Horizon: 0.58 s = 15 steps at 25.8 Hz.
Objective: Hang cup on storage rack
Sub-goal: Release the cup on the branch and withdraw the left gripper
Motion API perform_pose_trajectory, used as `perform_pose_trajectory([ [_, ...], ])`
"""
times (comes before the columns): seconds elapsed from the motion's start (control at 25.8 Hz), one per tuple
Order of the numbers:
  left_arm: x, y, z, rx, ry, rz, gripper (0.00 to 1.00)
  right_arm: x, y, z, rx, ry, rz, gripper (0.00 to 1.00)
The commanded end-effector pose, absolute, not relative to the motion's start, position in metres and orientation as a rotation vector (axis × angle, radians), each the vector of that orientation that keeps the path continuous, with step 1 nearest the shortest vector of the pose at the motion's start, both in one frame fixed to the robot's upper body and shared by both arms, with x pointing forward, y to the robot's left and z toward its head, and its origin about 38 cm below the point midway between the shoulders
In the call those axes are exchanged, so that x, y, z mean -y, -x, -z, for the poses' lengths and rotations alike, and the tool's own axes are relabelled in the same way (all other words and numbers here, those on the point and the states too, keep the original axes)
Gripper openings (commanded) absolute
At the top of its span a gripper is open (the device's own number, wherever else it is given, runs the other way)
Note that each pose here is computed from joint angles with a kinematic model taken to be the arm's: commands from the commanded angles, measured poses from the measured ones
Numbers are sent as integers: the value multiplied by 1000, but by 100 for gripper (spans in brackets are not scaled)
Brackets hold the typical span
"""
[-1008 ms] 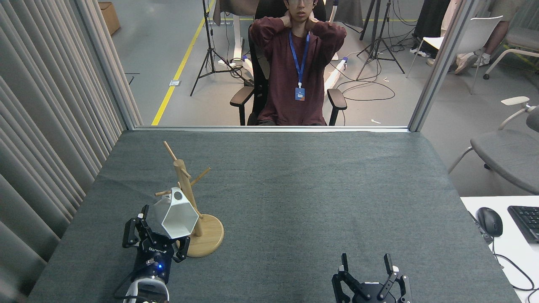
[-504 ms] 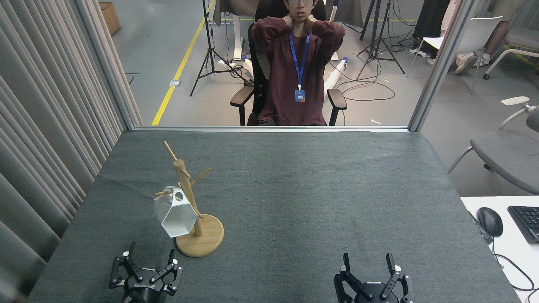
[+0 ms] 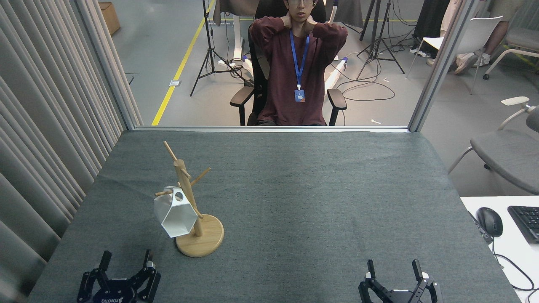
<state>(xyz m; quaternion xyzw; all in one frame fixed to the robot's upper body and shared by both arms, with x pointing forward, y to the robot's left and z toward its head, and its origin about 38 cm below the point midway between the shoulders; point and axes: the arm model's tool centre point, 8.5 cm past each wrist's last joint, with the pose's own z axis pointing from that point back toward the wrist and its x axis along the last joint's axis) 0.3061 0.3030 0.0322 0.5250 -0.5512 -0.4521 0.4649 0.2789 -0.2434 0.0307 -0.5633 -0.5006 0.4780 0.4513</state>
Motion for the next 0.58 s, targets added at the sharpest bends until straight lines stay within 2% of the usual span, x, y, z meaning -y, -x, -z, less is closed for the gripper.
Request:
perform_pose_trajectory([
  [0.0,-296,-298,-29,1385,-1254,1100,99,248,-278,-32,1232,1400,-1180,98],
  [0.19,-297,-280,-16,1350,-1222,1125,99,247,-280,-33,1238,1400,-1182,98],
  [0.54,-289,-274,-20,1375,-1219,1137,99,248,-279,-33,1241,1406,-1183,98],
])
